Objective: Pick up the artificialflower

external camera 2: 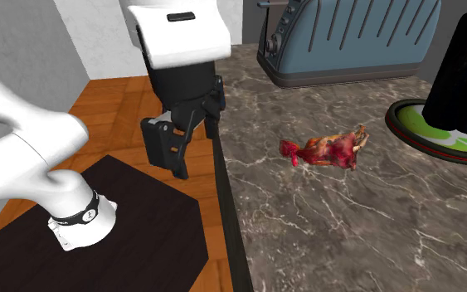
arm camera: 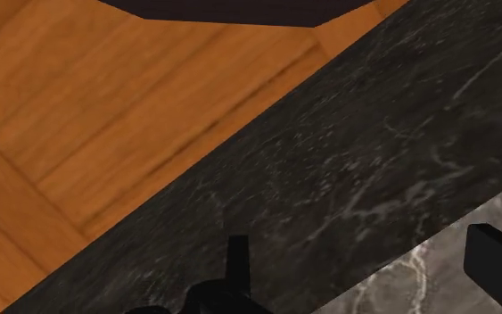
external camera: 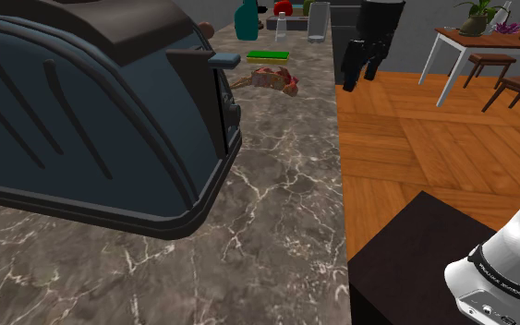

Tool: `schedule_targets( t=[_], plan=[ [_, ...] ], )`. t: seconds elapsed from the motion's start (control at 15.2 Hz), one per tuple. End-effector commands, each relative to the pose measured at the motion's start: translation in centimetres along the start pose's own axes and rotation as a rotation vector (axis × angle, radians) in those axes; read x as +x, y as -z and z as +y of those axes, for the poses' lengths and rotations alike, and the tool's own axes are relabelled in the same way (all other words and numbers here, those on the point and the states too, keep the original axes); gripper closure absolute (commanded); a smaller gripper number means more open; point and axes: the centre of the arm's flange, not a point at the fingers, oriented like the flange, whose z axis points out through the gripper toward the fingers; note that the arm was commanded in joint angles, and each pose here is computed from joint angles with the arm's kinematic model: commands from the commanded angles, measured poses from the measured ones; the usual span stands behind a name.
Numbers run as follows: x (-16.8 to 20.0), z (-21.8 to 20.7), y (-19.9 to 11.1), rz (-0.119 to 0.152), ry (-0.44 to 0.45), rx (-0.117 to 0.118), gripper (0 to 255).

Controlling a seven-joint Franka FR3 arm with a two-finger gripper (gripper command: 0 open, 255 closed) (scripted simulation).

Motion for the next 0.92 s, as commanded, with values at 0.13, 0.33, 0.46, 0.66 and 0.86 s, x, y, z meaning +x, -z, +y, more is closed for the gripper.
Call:
schedule_targets(
  t=[0.13,0.33,0.46,0.66,0.86],
  plan=[
    [4.7,-3.3,0.3,-0.002,-0.01,-0.027,0],
    [8.1,-5.6,0.6,-0.004,-0.016,-0.048,0],
    [10.4,-7.2,0.7,-0.006,-0.021,-0.062,0],
    [13.9,-9.5,0.8,-0.008,-0.027,-0.083,0],
    [14.4,-9.9,-0.2,-0.008,-0.029,-0.087,0]
  ],
)
